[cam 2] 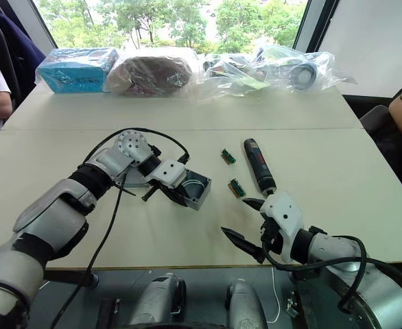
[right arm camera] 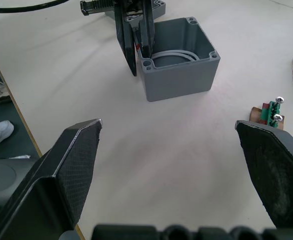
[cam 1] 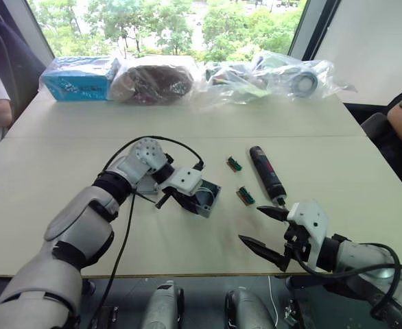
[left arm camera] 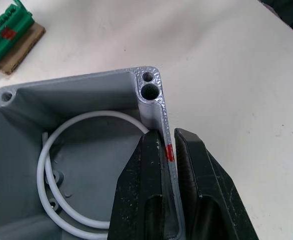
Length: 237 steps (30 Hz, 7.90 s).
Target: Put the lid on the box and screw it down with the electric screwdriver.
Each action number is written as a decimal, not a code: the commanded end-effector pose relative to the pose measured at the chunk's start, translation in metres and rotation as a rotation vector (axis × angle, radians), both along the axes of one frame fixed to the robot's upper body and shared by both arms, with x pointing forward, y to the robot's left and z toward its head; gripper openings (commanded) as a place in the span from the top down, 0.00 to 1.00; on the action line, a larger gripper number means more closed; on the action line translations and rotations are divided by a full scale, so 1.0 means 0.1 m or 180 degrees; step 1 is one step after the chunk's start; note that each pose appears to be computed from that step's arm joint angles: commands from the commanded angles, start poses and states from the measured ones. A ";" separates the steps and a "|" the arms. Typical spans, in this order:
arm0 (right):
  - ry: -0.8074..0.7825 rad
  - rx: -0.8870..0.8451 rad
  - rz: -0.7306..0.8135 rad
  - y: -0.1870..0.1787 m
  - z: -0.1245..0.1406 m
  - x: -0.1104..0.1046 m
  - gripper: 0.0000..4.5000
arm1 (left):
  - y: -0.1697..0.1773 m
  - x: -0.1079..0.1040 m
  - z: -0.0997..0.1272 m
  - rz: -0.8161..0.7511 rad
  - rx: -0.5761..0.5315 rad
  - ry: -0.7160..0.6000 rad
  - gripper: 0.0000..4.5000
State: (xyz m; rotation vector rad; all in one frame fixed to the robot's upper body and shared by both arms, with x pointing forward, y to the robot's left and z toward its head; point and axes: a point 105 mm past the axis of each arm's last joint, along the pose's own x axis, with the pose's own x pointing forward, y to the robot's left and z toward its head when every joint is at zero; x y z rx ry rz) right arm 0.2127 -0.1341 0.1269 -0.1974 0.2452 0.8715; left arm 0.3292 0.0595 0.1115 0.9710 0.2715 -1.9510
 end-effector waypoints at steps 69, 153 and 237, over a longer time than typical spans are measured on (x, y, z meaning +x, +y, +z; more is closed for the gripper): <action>0.0212 0.0856 0.0558 0.28 1.24 0.56 0.00 | 0.67 0.16 1.34 0.4040 -0.3275 0.0406 0.98; -0.4980 -0.2533 0.0890 0.80 0.00 0.74 0.95 | 1.13 -0.20 1.06 0.1701 -0.0797 0.0575 0.01; -0.1014 -0.1017 0.0697 0.35 -0.19 0.67 0.97 | 0.80 0.04 0.14 0.2867 -0.1532 0.0218 1.00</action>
